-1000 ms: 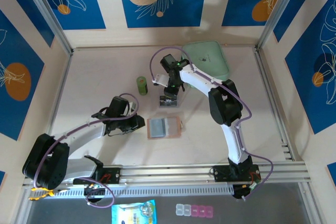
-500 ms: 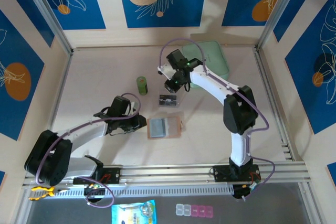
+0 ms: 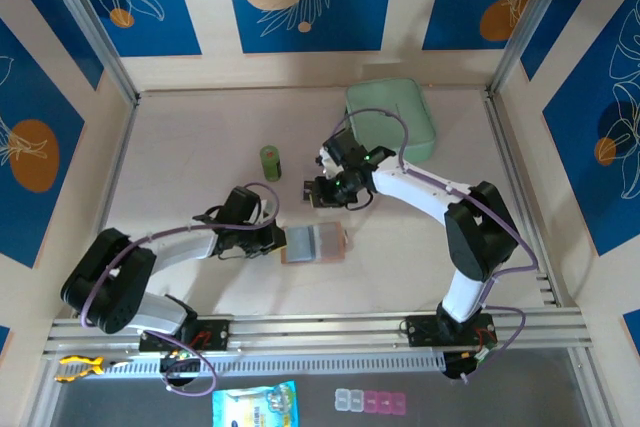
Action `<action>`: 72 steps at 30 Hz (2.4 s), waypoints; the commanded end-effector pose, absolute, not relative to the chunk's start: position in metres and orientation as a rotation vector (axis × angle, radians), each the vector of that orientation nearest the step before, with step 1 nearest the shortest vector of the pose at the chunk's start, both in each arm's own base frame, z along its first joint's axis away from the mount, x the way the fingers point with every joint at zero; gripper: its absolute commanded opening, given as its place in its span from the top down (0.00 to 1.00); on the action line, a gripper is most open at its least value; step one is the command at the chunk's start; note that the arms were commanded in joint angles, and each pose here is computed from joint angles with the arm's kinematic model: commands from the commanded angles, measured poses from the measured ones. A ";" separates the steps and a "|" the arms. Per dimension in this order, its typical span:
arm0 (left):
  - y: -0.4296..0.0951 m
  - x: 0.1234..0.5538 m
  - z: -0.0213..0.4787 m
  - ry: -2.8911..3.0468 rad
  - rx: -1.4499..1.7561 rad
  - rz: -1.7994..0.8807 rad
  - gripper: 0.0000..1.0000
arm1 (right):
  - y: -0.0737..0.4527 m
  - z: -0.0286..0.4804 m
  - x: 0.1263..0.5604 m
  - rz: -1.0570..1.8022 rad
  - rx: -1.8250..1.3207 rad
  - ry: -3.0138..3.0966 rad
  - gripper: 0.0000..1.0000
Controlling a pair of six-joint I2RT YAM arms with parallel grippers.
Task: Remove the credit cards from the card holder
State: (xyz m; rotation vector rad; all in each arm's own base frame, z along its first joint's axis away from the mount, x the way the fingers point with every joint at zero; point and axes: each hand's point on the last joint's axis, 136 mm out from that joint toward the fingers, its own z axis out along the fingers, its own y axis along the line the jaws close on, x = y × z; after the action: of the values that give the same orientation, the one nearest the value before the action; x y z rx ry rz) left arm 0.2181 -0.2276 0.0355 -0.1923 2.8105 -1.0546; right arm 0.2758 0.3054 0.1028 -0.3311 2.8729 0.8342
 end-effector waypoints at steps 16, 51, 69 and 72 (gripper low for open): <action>-0.215 0.206 0.015 2.881 -0.199 -0.945 0.96 | 0.342 0.074 0.213 1.075 -0.172 3.013 0.70; -0.207 0.212 0.012 2.918 -0.108 -0.813 0.96 | 0.331 0.034 0.214 0.889 -0.133 3.129 0.73; -0.215 0.224 0.052 2.814 -0.097 -0.881 0.89 | 0.323 0.036 0.214 0.883 -0.113 3.109 0.75; -0.225 0.225 0.062 2.781 -0.104 -0.965 0.85 | 0.323 0.037 0.213 0.895 -0.106 3.103 0.75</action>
State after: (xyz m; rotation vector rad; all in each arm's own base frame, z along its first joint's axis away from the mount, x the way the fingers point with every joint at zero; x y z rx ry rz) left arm 0.2225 -0.2130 0.0445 -0.1173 2.8188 -0.8863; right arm 0.2165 0.3281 0.0323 -0.1073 3.1084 0.8959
